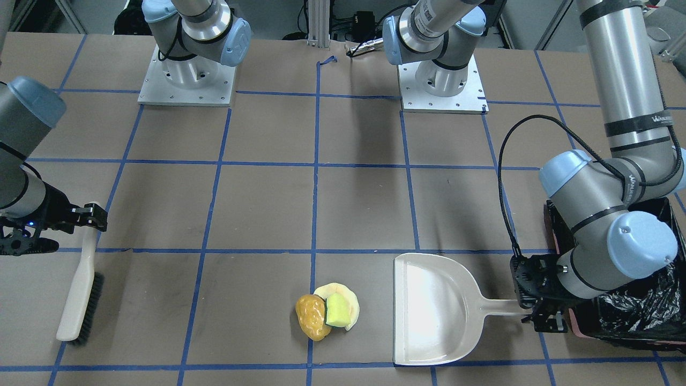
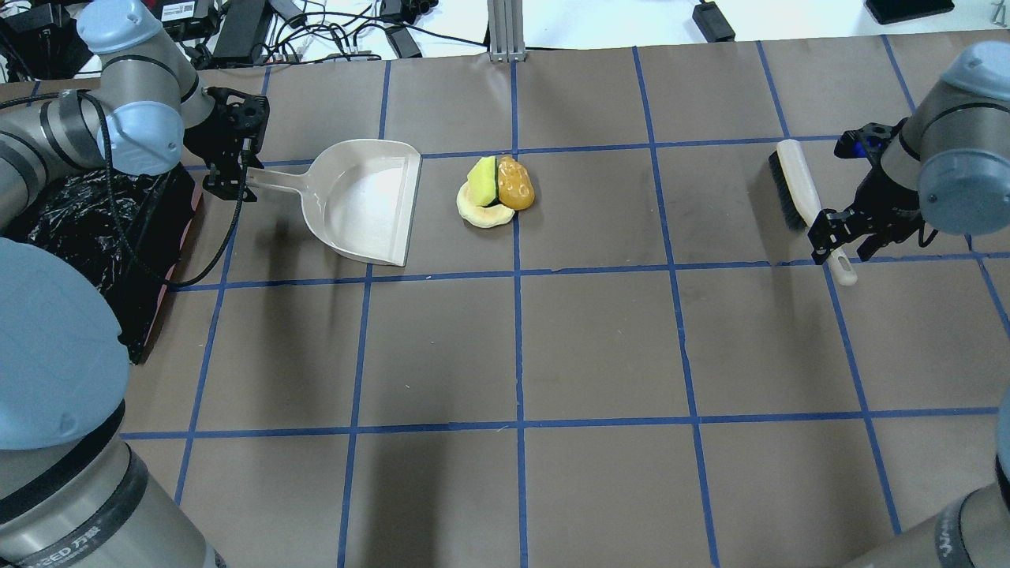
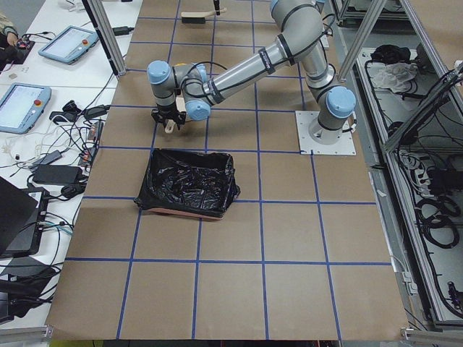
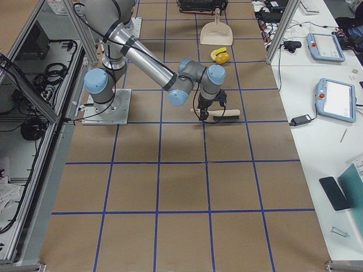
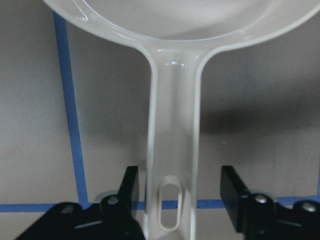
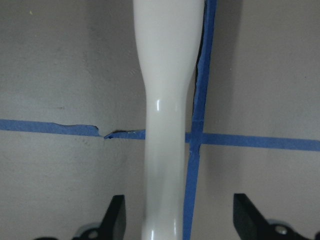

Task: Sweep and dump trash into bin
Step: 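Hold the dustpan with the left gripper and lift the white brush with the right gripper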

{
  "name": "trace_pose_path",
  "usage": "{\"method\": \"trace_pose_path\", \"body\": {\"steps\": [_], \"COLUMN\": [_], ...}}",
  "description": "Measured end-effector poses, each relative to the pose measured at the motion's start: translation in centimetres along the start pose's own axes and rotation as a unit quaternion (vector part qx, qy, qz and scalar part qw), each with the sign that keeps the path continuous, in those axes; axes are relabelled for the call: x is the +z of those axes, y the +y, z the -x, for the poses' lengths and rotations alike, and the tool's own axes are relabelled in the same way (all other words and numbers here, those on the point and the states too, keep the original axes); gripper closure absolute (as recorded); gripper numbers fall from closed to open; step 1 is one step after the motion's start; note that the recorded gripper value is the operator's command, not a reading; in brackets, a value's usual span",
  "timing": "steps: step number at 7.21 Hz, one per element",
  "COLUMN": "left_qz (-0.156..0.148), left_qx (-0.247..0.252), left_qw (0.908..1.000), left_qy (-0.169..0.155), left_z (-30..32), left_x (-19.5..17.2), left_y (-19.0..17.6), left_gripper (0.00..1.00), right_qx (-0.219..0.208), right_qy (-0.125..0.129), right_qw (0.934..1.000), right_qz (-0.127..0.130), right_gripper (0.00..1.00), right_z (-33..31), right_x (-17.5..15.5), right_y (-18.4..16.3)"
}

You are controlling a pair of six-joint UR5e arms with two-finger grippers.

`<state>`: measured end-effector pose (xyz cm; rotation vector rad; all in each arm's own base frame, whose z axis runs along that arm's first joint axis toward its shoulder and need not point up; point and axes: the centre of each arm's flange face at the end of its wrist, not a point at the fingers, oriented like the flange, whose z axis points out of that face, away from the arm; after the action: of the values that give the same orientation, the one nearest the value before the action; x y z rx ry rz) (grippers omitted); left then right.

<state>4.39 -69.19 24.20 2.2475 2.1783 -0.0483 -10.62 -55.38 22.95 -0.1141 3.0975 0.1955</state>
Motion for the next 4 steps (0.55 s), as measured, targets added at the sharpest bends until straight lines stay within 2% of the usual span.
{"method": "trace_pose_path", "body": {"steps": [1, 2, 4], "left_qz": [0.0, 0.0, 0.002], "left_qx": [-0.001, -0.001, -0.003], "left_qw": [1.0, 1.0, 1.0], "left_qy": [0.0, 0.001, 0.0], "left_z": [-0.01, -0.02, 0.04], "left_x": [0.03, 0.05, -0.02], "left_y": [-0.01, -0.02, -0.21], "left_gripper": [0.68, 0.69, 0.74], "right_qx": [0.001, 0.002, 0.002], "right_qy": [-0.001, -0.001, -0.002], "right_qw": [1.0, 1.0, 1.0], "right_qz": [0.001, 0.002, 0.004], "right_gripper": [0.35, 0.37, 0.48], "right_z": [0.0, 0.01, 0.09], "right_x": [0.07, 0.11, 0.14], "right_y": [-0.03, -0.03, -0.01]}}
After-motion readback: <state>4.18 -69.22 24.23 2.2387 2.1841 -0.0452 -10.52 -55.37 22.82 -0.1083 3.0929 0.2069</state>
